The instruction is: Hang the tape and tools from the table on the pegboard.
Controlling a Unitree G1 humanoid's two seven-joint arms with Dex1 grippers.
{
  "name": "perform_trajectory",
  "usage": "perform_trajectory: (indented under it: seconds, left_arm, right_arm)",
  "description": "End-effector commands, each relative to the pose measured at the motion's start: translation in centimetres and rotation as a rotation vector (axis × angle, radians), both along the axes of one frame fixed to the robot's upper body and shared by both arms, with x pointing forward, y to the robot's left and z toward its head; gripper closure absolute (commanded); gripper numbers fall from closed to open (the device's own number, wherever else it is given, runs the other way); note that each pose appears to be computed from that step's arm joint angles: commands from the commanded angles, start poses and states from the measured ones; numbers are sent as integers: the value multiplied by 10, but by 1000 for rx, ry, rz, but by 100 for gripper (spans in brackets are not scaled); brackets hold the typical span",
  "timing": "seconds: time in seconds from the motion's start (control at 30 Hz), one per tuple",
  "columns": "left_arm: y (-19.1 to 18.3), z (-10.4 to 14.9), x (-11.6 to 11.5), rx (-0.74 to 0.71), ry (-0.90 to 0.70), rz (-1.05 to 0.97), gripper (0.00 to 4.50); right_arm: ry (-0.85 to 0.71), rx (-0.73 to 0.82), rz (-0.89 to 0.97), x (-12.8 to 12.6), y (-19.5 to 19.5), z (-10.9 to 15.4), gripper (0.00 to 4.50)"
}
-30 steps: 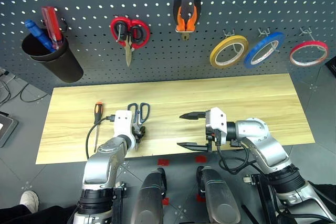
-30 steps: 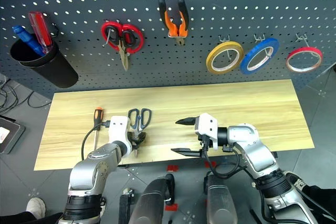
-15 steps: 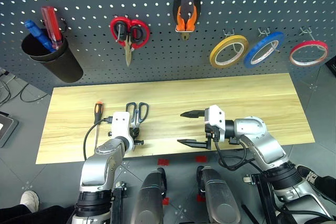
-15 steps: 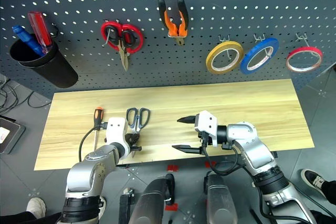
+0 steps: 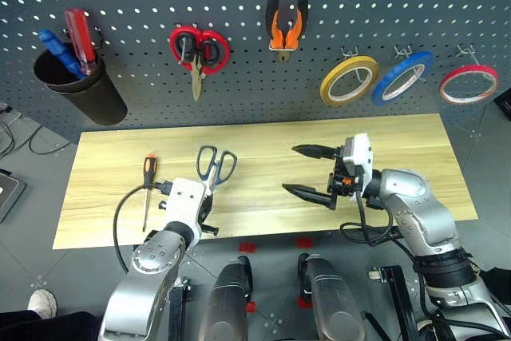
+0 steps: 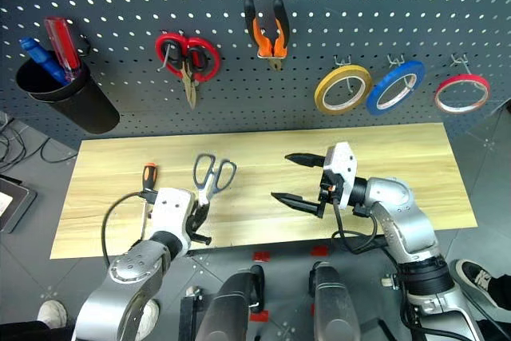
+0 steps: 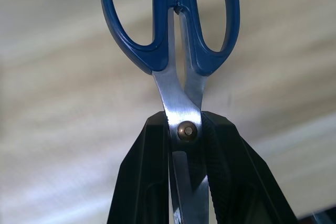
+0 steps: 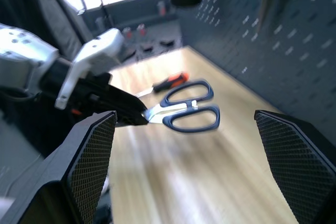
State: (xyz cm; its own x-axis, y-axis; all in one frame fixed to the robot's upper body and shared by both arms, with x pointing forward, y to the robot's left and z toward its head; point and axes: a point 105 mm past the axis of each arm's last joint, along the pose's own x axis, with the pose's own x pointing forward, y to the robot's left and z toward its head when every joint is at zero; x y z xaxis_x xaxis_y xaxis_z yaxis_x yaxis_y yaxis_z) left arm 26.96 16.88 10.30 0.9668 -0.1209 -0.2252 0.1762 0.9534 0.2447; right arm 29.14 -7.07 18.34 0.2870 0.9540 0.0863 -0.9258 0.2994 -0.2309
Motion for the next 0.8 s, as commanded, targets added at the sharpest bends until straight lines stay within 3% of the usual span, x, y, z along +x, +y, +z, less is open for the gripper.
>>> perform_trajectory:
  seconds: [0.03,0.4,0.57,0.8]
  left_arm:
    - [-6,32,-10,51,-170,-16,384]
    - [-13,84,-11,196,-504,-98,384]
    - [-11,91,-5,206,-545,-81,384]
    - [-5,87,10,114,-508,-62,384]
  right_arm:
    - [-47,79,-18,-7,-2,24,0]
    - [-107,176,-97,4,0,49,0]
    - [-121,182,-108,8,2,53,0]
    - [-143,186,-144,15,0,56,0]
